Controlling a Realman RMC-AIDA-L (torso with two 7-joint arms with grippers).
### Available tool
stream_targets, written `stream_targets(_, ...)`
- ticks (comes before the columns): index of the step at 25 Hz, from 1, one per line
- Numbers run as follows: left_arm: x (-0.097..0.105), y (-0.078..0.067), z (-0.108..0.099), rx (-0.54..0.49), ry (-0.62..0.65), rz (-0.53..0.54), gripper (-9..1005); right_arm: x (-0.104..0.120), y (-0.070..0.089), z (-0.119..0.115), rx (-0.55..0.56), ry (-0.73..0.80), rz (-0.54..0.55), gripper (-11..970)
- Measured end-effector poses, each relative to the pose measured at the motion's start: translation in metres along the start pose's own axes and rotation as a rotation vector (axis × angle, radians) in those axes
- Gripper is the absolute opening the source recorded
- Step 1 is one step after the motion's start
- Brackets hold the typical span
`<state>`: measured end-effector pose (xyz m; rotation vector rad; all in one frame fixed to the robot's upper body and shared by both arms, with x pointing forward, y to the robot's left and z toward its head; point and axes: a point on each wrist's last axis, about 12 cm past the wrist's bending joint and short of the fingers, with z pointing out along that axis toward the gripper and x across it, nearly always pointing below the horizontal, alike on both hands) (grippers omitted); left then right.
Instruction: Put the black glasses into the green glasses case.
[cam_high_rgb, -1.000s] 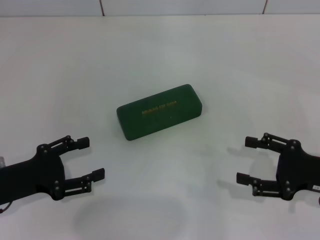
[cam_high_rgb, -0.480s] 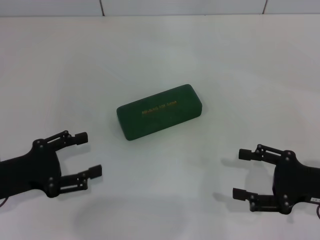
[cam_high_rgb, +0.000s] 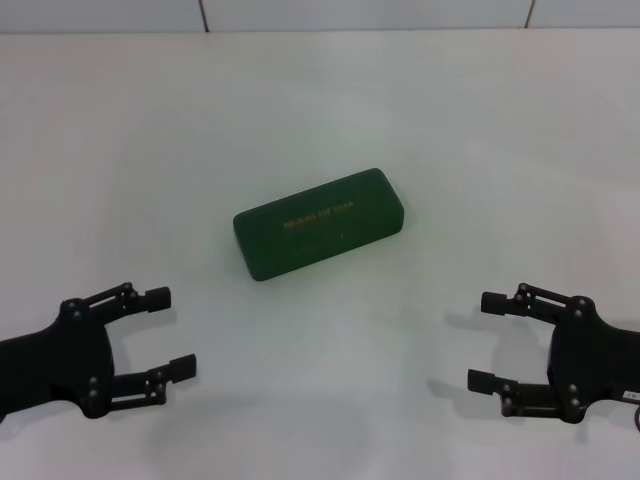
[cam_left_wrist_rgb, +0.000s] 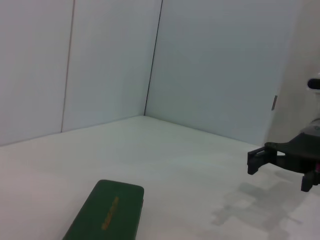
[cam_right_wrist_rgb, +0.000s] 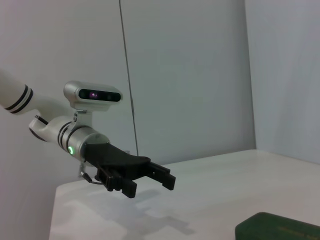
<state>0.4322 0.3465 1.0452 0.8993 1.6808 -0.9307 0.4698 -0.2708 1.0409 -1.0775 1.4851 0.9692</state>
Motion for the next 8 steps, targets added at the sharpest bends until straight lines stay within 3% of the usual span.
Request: stream_targets(8, 0.0033, -0.0026, -0.0029, -0.009, 0.004, -0.004, 866, 0.0, -0.0008, 0.0, 0.005, 0.001, -0.001, 829)
